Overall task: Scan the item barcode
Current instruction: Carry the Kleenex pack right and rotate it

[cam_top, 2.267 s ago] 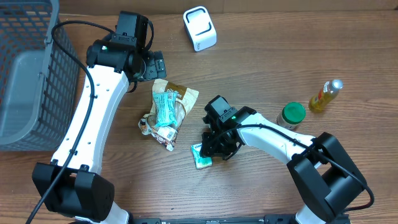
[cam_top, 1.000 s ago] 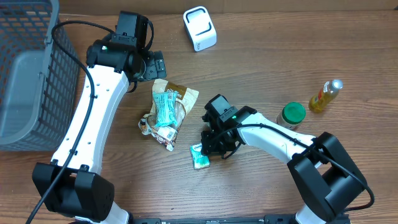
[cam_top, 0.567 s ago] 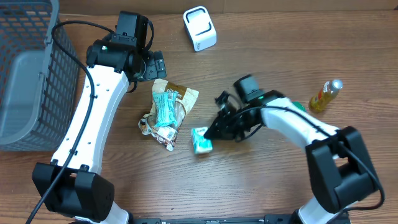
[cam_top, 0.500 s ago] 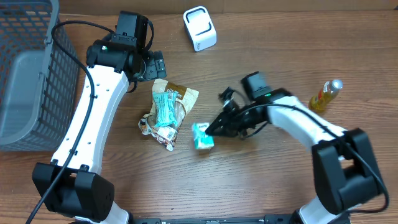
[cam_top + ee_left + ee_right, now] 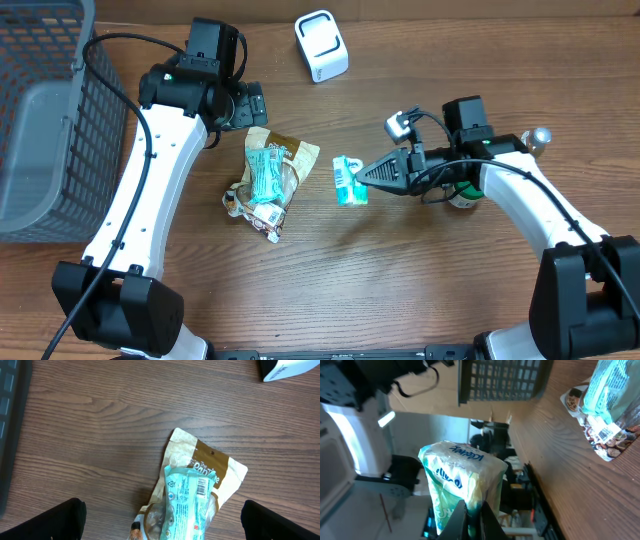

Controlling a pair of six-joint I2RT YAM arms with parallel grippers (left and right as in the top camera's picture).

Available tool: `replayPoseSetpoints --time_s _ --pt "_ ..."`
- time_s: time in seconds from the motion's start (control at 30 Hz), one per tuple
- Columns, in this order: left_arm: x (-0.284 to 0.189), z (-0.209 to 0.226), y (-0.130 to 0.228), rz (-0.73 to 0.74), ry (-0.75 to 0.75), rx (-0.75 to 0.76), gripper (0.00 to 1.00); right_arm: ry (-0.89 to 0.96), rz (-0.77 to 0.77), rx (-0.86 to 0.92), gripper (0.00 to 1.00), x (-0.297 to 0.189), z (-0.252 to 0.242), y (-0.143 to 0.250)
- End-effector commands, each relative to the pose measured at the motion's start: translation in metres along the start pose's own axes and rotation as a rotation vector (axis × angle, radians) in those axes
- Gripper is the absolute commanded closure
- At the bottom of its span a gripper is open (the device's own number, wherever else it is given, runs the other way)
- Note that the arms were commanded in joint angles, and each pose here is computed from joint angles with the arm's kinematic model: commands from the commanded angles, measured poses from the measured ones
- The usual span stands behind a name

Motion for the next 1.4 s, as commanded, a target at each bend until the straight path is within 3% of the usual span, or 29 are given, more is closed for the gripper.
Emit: replayPoseSetpoints --time_s 0.0,0.6,1.37 --pt "-0.009 -0.002 -0.004 -0.03 0.007 0.015 0.0 -0.052 -0.018 -0.013 0.96 -0.009 0.023 -0.007" --pt "-0.009 -0.002 -0.004 -0.03 0.007 0.015 0.0 -0.042 -0.029 -0.302 0.96 -0.015 0.125 0.006" --pt "-0.009 -0.002 -0.004 -0.03 0.007 0.015 0.0 -0.042 -0.029 -0.298 0.96 -0.015 0.127 0.006"
Point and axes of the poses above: each gripper's point midway between its finger pads, its own x axis out along the fingers, its own z axis along the line the jaws close on, y = z × x, the point moved 5 cm from there along -x, back along the fingers, and after that the axes turned 5 degrees about -x, right-handed, at the moved point
